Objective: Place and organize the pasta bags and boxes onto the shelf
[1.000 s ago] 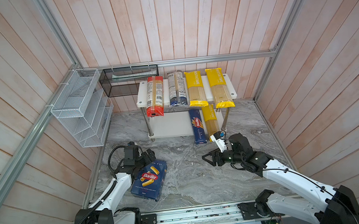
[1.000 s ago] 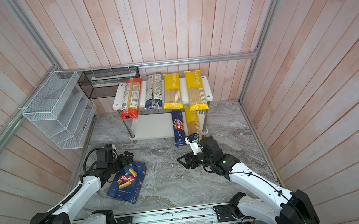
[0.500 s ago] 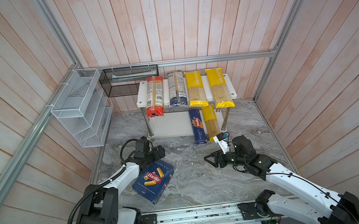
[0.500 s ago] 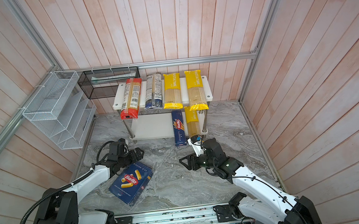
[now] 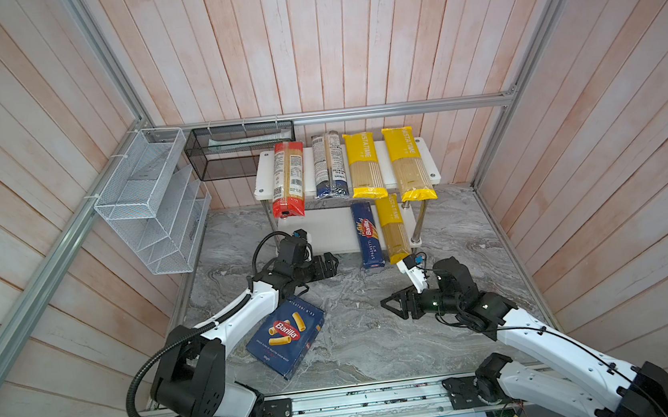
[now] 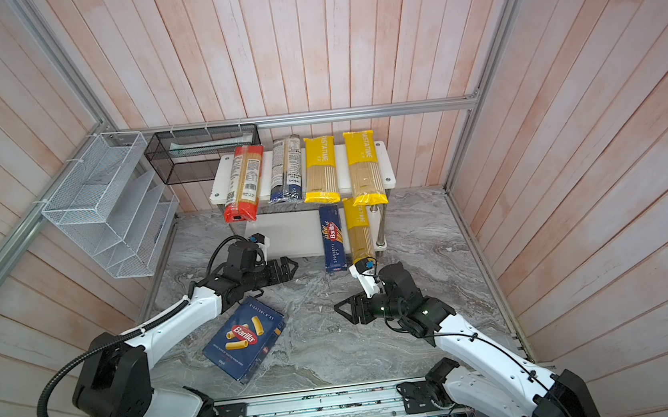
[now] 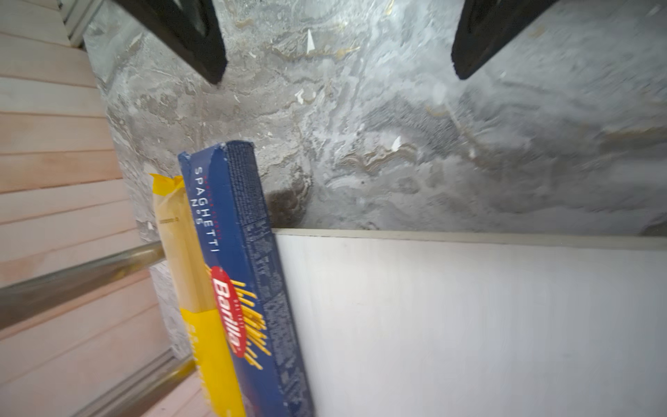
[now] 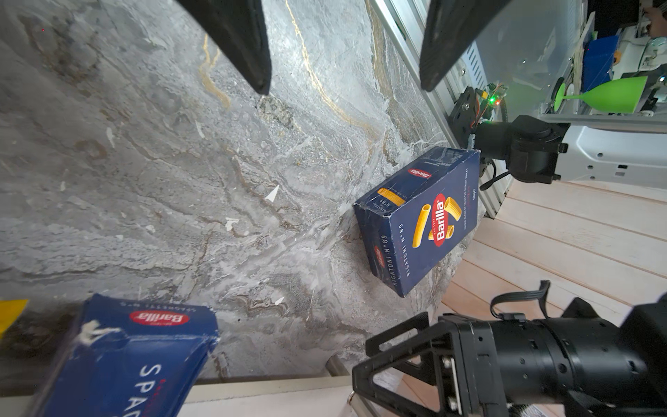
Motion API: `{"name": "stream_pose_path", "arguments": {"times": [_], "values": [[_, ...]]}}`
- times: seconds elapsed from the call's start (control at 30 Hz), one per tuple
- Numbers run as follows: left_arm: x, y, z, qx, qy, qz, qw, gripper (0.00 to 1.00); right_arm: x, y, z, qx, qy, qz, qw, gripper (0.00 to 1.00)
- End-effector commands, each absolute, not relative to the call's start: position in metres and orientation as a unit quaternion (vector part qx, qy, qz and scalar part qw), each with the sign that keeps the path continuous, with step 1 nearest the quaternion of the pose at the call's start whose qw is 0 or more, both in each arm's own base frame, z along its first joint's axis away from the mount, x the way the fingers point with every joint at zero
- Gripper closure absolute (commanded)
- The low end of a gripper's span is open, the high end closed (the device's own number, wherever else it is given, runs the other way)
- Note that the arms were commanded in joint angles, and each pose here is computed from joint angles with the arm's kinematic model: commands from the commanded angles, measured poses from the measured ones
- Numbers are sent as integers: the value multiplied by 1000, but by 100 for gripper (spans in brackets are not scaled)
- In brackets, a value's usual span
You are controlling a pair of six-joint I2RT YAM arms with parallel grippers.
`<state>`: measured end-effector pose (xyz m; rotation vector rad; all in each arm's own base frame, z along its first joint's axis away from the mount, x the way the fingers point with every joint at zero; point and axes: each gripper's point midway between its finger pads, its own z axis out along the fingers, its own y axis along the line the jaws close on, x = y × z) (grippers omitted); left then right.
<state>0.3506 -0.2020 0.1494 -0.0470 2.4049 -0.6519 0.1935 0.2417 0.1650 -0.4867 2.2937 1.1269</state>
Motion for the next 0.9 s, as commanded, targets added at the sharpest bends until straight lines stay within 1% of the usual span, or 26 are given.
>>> {"name": "stream_pose_path", "arguments": {"times": [0.0,0.07,0.13,0.23,0.37,0.67,0.77,0.87], "values": [[322,-139,155,-128,930,-156,307,0,194,262,178,-211,836,428,272,35],[300,-113,163,-184,919,-141,318,0,197,276,178,-229,832,427,269,35],[286,-101,158,-216,907,-149,328,0,197,290,178,-247,827,432,262,35],[278,-94,145,-228,909,-148,317,0,197,305,178,-263,821,436,258,35],[284,-104,130,-207,918,-154,301,0,197,310,186,-267,818,435,264,35],[310,-97,119,-196,920,-125,317,0,187,281,190,-240,830,413,288,35],[316,-107,118,-181,919,-150,317,0,184,274,187,-227,831,415,294,35],[319,-123,115,-166,921,-183,301,0,181,271,180,-222,835,413,288,35]]}}
